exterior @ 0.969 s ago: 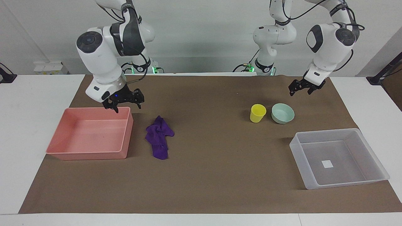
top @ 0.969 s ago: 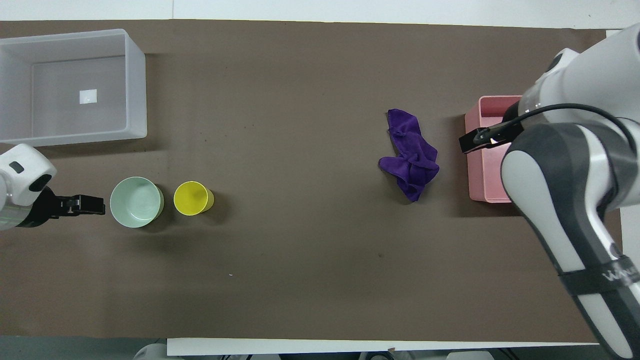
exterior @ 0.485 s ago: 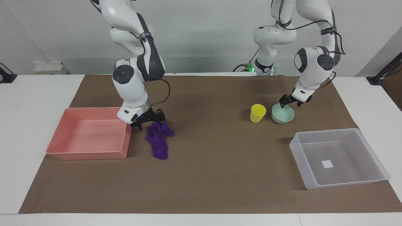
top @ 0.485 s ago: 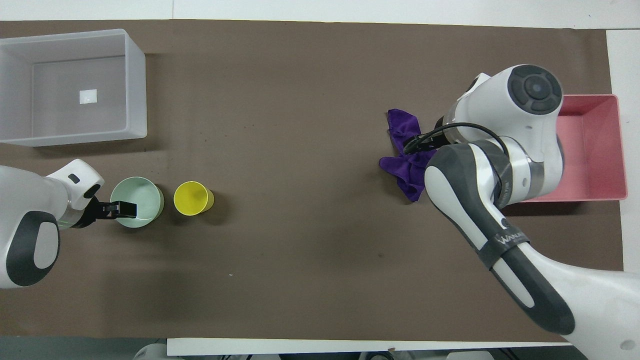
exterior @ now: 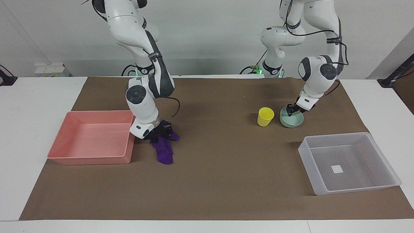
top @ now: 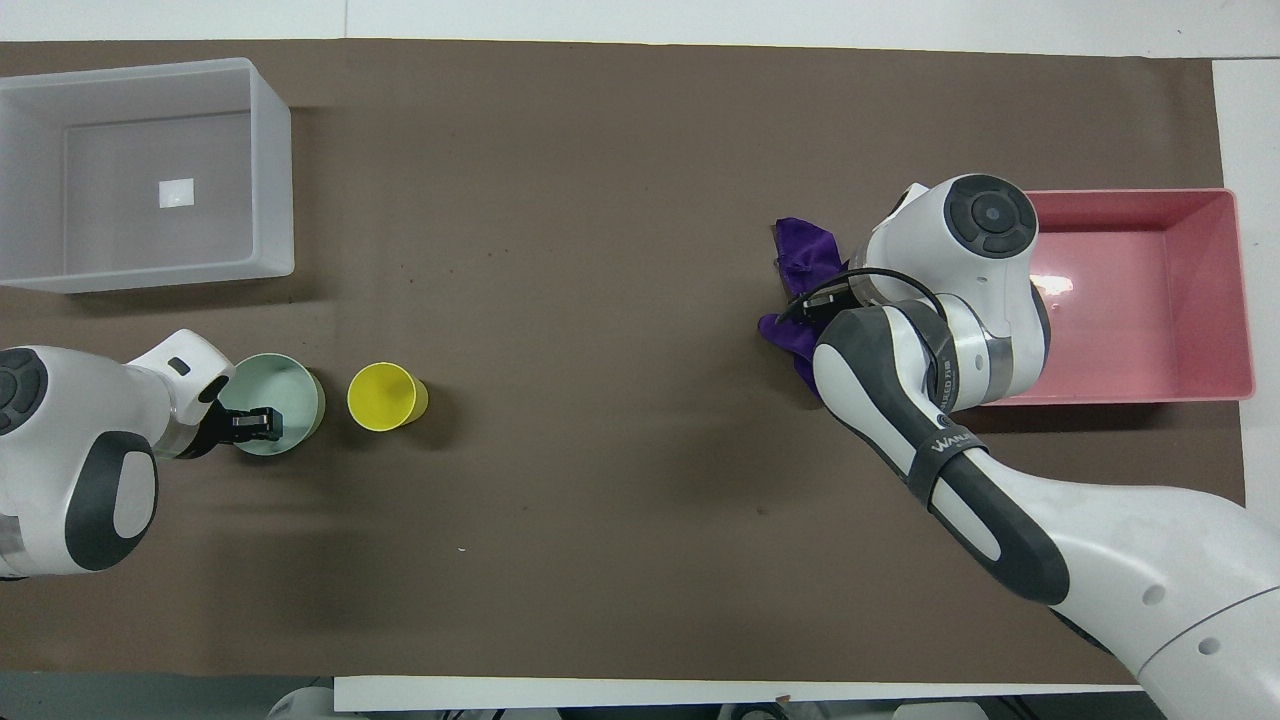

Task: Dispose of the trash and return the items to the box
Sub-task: 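Carry the green cup to the clear bin while the right gripper lifts the cloth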

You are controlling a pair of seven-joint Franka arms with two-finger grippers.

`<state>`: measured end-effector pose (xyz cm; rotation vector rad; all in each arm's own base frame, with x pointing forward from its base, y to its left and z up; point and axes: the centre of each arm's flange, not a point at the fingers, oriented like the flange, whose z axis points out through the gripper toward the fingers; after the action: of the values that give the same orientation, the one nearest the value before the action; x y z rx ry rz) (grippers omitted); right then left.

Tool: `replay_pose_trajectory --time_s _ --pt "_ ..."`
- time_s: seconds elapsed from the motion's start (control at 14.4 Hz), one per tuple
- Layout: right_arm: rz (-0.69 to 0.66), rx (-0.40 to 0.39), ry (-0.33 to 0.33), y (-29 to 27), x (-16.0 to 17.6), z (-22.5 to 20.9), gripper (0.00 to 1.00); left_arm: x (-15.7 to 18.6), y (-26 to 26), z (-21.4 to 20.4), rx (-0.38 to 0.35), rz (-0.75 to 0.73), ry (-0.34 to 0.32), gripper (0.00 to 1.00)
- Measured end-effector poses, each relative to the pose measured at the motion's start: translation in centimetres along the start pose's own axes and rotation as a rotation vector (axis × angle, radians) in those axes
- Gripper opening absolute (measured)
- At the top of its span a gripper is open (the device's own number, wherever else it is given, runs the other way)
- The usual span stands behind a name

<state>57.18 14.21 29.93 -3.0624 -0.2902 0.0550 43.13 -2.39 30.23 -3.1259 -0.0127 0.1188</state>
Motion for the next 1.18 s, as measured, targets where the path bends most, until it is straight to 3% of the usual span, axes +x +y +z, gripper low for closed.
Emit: replay_pose_trajectory --time_s 0.14,0.28,0.35,0.48,0.69,0.97,1.18 --pt "0.0 0.0 -0.002 0.0 0.0 0.1 0.37 0.2 0.0 -0.3 -0.001 -0.004 0.007 0.14" --pt "0.006 0.0 0.0 0.1 0.0 -0.1 0.16 0.7 0.2 -1.1 0.0 -0.001 0.006 0.09" --pt "0.022 0.0 0.001 0.1 0.1 -0.3 0.11 1.1 0.4 -1.8 0.002 0.003 -0.008 0.08" --pt "0.04 0.0 -0.003 0.1 0.5 -1.6 0.11 2.0 0.6 -4.2 0.007 0.005 -0.051 0.04" --pt "0.048 -0.001 0.001 0.4 1.4 -7.1 0.11 3.9 0.5 -10.6 0.011 0.001 -0.078 0.04" --pt "0.09 -0.006 0.033 2.9 0.4 -14.1 0.11 6.0 -0.2 -20.4 -0.005 -0.021 -0.031 0.04" --pt "0.129 -0.011 0.042 6.1 -1.1 -17.5 0.11 9.1 -2.2 -23.0 -0.067 -0.088 0.044 0.04"
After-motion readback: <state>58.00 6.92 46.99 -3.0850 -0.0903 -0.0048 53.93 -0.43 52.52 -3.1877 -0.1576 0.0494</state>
